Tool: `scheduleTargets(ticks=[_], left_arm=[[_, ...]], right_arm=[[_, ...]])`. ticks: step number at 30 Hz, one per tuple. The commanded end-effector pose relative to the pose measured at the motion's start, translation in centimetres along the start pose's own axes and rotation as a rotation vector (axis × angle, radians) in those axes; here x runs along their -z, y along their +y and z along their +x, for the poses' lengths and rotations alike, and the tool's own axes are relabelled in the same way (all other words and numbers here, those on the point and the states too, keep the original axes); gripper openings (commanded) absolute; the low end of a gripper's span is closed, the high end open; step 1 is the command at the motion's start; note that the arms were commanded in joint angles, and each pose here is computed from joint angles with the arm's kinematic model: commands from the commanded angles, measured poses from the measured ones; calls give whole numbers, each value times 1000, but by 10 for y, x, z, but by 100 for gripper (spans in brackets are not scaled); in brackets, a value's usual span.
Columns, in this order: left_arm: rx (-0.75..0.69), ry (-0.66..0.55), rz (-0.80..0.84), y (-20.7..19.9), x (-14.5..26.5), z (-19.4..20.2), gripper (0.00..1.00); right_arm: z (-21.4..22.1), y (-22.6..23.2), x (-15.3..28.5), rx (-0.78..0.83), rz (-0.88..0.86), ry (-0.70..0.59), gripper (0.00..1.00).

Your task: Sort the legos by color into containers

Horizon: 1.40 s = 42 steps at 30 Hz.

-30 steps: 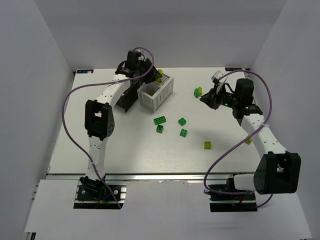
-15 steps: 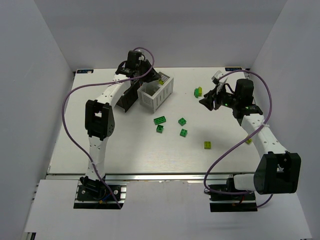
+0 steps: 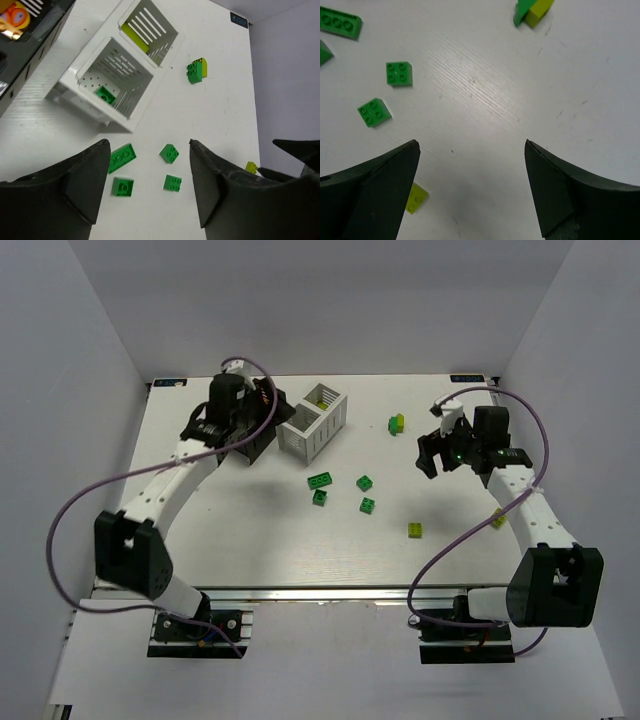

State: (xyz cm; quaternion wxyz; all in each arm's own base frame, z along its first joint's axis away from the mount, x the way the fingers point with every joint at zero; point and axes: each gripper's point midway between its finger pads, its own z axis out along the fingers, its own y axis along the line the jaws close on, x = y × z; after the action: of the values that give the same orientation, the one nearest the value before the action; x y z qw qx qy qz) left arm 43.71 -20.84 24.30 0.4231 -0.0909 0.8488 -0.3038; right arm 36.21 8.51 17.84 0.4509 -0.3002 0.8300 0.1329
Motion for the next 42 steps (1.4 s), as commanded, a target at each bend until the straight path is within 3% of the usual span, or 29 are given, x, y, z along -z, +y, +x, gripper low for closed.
scheduleTargets(ticks=[1,7,14,21,42], left_arm=[[-31,-97,-15,9,28,-1,76],[0,-116,-56,33,53,24,79],[40,-168,-123,61,72,42,81],[74,-128,-135,75,73,66,81],[123,-109,-141,86,71,85,81]], right_arm=[[9,-15,17,6,67,93,89],[46,-24,25,-191,160,255,89],[120,-74,60,-483,597,494,89],[161,-92,74,-759,689,552,89],[224,-104,71,-953,792,681,89]])
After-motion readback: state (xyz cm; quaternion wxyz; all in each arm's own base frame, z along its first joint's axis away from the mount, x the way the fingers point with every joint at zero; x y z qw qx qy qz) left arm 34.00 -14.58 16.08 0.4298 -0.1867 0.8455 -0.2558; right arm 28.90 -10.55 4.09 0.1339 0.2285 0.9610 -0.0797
